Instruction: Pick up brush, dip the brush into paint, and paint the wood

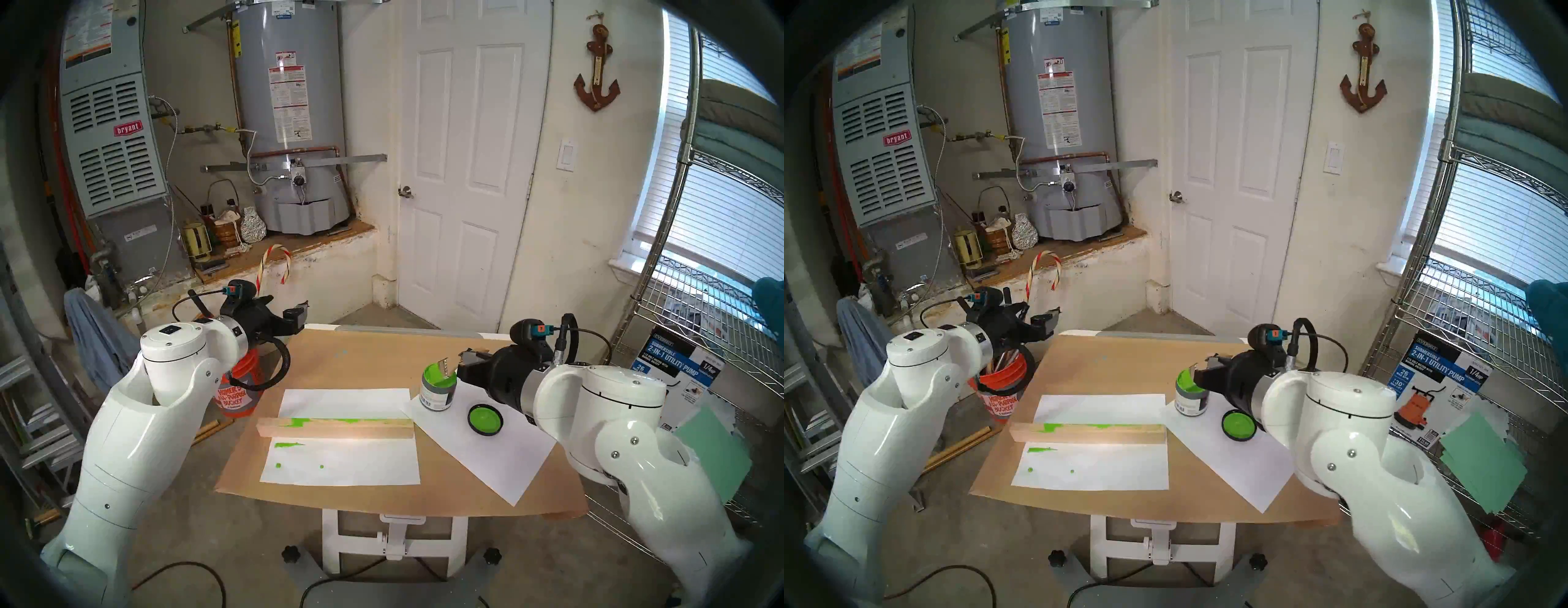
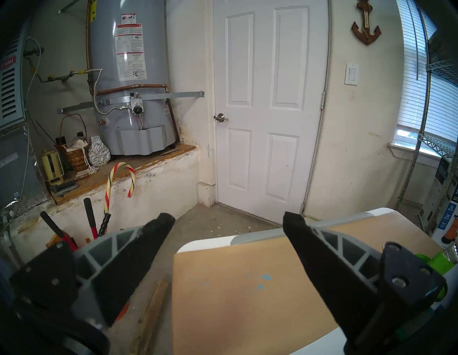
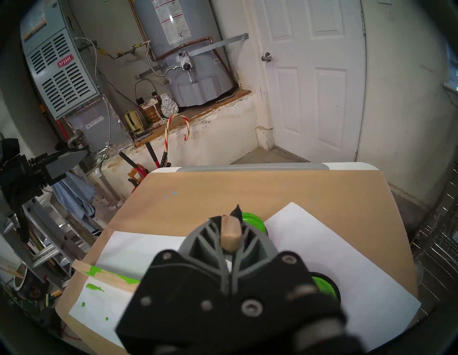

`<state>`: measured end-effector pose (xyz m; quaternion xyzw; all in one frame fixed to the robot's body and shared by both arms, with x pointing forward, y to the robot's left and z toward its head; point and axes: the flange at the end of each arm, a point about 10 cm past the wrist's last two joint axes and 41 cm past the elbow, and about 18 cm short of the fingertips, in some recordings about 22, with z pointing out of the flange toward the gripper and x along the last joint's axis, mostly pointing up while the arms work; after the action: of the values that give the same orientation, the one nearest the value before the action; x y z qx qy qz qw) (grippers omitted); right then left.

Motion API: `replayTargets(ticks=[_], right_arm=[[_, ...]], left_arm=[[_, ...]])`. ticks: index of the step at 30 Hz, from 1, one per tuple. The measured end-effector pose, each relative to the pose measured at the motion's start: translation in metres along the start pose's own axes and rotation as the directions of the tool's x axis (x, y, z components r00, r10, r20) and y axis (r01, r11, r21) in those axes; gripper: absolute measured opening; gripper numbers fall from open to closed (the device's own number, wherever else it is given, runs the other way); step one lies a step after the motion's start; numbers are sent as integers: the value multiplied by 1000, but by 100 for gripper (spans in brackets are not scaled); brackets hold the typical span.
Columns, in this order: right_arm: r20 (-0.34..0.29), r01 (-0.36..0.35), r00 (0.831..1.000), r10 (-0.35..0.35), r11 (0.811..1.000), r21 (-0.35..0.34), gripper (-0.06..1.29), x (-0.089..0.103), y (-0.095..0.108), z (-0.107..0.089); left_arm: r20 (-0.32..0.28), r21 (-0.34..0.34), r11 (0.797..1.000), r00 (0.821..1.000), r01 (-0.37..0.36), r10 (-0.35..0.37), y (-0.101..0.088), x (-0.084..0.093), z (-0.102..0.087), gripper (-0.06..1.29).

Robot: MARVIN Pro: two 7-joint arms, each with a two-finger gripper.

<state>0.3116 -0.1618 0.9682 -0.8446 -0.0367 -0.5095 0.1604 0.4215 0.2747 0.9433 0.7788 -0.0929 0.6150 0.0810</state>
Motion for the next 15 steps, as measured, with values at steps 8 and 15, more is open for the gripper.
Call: replayTargets(ticks=[8,15], right_arm=[[-18,-23,1000,23,1000,-9,-3,4,2,-9],[-14,-41,999,40,999,-23,-3,2,5,-11]], left_arm=[[0,0,1000,1000,0,0,0,0,0,125],[0,0,1000,1000,0,0,0,0,0,125]])
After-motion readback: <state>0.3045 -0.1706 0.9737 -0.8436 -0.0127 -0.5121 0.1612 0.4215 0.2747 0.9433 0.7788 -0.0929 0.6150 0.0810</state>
